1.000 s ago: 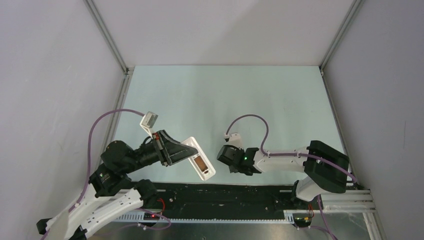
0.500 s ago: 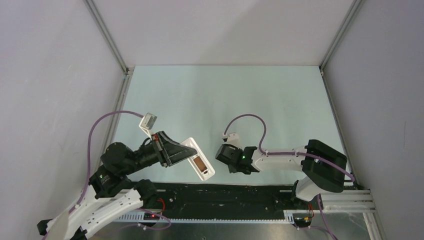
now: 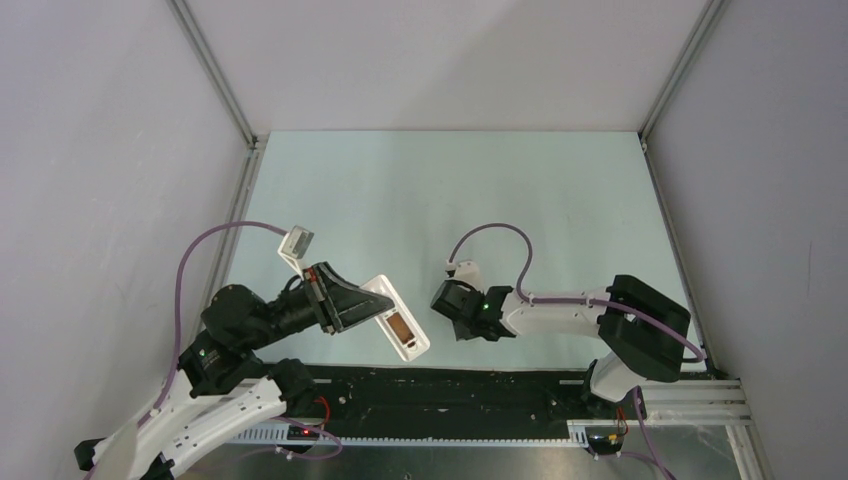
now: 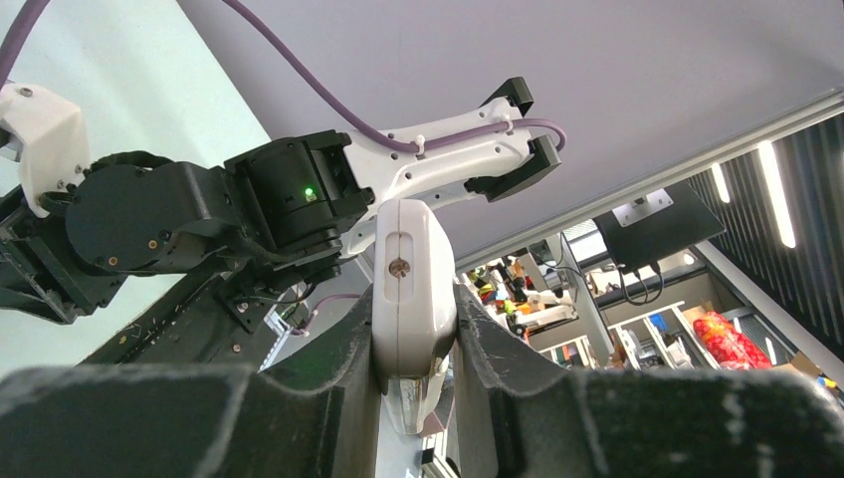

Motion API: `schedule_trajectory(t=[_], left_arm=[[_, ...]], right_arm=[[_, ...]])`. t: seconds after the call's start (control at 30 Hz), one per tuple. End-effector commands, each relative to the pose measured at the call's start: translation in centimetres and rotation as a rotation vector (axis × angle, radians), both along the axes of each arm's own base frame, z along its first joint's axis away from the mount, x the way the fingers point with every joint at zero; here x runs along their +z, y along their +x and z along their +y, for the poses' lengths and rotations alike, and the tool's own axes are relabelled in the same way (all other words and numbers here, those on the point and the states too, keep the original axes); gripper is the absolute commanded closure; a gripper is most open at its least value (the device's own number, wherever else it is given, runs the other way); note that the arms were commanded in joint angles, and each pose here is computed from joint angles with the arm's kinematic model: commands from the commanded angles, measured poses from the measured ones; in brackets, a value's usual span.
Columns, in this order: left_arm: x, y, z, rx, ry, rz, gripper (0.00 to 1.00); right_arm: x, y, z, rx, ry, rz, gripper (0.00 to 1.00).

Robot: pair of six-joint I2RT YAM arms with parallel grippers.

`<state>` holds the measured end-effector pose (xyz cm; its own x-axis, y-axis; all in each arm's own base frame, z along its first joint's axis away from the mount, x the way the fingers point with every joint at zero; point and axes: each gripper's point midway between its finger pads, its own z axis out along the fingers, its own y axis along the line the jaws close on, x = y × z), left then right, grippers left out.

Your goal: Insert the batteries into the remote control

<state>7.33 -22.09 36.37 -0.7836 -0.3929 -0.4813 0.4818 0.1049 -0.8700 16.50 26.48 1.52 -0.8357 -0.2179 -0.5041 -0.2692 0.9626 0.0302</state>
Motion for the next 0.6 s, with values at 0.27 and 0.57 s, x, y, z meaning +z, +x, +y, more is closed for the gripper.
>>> schedule_trajectory(t=[0.27,0.57], left_arm=[[1.3,0.0,0.2,0.011,-0.042,-0.035,1.00],[1.3,0.2,0.2,0.017,-0.039,-0.032,1.00]], right_arm=[[-2.9,-1.1,-2.7,0.021,-0.154,0.084,0.76],[-1.2,-1.2,-1.9,0.033,-0.089,0.077,0.99]])
